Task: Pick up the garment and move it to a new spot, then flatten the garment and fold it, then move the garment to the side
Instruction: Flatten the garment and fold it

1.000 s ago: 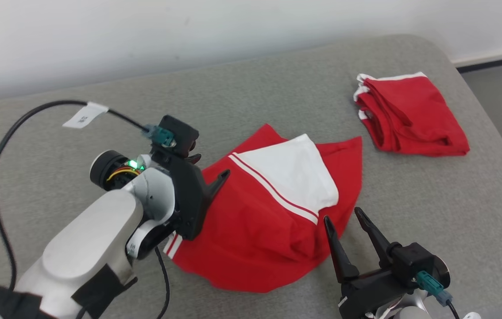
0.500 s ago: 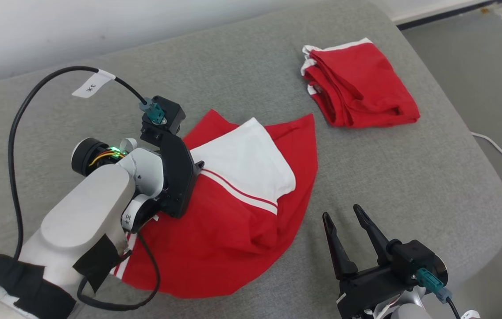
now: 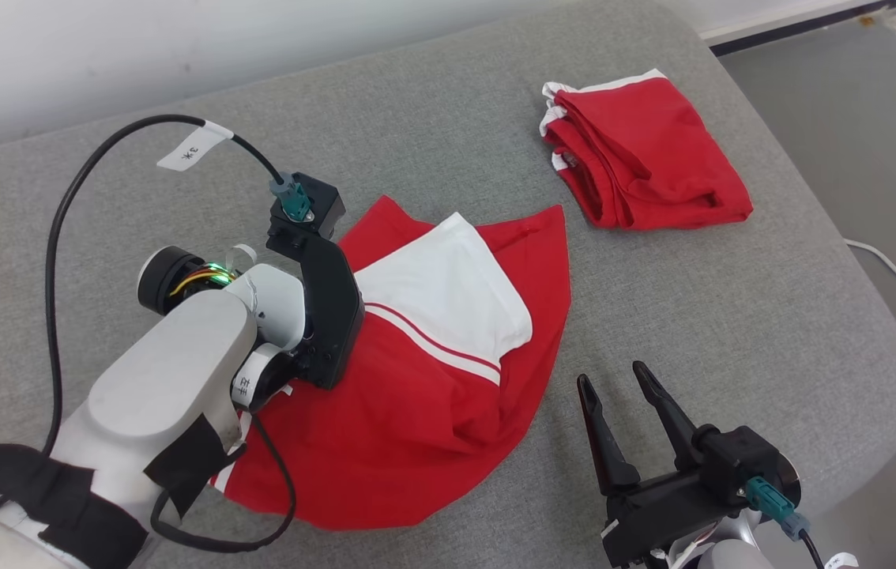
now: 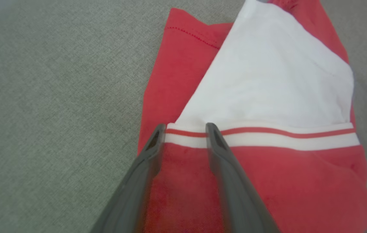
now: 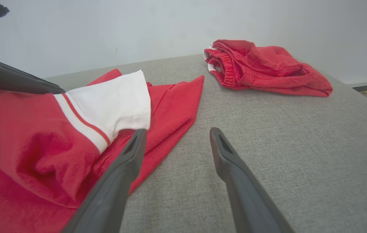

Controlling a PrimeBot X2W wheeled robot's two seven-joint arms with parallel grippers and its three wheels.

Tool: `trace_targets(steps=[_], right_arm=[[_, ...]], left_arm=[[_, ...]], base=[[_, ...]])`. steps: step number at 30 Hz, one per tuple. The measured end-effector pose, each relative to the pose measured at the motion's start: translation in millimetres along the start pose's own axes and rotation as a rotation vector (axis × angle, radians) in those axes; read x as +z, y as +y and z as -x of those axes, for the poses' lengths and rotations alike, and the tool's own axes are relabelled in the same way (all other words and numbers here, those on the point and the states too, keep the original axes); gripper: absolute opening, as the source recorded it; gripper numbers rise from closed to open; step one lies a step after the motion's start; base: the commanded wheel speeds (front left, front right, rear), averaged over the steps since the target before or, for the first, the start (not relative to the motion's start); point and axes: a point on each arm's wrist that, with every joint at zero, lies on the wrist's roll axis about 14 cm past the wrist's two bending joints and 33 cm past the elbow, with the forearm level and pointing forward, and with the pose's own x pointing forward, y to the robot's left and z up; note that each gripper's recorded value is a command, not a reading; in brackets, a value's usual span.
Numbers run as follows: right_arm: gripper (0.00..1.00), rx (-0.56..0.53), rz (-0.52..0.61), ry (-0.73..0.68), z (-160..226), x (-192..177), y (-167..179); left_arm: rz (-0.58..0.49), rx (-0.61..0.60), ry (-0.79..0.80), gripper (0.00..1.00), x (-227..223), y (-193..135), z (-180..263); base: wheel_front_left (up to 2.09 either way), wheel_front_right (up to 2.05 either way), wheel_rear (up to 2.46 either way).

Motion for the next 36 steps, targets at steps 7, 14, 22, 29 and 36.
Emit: trace_targets(steps=[7,14,22,29,36], right_arm=[[1.00,0.011,0.001,-0.001,-1.5,0.3,3.6],[1.00,-0.001,0.002,0.001,-0.3,-0.1,-0.3],[1.00,0.009,-0.002,-0.005,-1.7,1.4,3.0],[1.00,0.024,-0.003,-0.011,-2.1,3.3,7.9],[1.00,0.013,-0.005,0.002,-3.1,-0.7,4.6]], left_arm=[[0.020,0.012,0.042,0.42,-7.4,3.1,0.7],[0.019,-0.001,0.063,0.00,-9.7,-0.7,-1.4],[-0.025,-0.022,-0.070,0.00,16.6,-9.8,6.9],[-0.024,0.041,-0.018,1.00,9.9,5.3,11.0],[0.015,0.028,0.054,0.19,-7.6,9.0,0.8]], base=[[0.00,0.00,0.00],[0.00,0.00,0.00],[0.00,0.00,0.00],[0.00,0.00,0.00],[0.00,0.00,0.00]])
